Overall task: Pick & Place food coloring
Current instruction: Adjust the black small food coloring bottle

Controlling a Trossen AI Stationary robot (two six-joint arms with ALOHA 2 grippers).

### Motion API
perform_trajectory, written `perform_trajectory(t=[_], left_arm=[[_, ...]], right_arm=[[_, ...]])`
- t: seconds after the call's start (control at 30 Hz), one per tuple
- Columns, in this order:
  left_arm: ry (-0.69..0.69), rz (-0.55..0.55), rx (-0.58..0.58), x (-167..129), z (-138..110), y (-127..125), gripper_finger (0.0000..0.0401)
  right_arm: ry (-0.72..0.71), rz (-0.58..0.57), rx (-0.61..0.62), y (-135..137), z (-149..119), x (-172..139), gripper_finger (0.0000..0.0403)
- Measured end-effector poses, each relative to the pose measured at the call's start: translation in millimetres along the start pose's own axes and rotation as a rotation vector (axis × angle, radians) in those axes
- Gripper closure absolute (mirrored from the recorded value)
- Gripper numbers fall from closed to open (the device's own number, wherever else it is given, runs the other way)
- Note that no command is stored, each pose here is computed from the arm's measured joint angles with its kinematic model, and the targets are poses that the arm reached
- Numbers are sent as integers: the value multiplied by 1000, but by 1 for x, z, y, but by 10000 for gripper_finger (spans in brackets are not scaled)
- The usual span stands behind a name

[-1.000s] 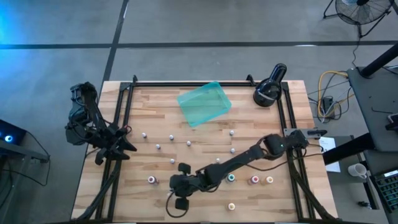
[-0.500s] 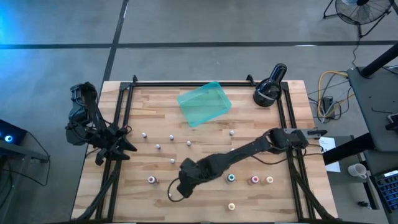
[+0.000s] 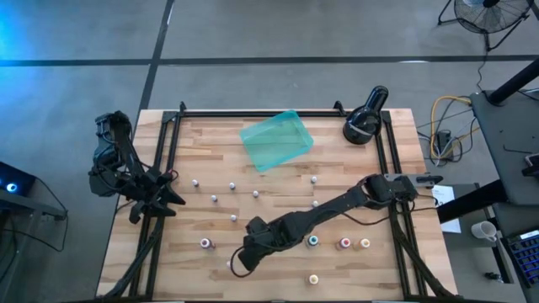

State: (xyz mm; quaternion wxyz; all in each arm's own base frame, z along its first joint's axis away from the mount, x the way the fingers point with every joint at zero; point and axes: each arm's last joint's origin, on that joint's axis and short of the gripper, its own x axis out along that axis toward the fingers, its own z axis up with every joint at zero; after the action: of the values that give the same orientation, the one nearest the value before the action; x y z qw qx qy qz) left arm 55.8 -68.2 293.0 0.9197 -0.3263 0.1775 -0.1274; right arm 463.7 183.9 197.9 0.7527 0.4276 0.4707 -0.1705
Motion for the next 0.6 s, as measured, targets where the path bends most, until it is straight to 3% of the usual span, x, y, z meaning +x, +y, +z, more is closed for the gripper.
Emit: perform_trajectory(t=[0.27, 0.47, 0.6], left_arm=[[0, 0, 0, 0, 0, 0, 176], [0, 0, 0, 0, 0, 0, 176], [0, 1, 0, 0, 0, 0, 176]], right_arm=[[-11, 114, -21, 8, 6, 2, 333], [41, -25, 113, -10, 12, 4, 310], [71, -80, 108, -15, 7, 4, 283]])
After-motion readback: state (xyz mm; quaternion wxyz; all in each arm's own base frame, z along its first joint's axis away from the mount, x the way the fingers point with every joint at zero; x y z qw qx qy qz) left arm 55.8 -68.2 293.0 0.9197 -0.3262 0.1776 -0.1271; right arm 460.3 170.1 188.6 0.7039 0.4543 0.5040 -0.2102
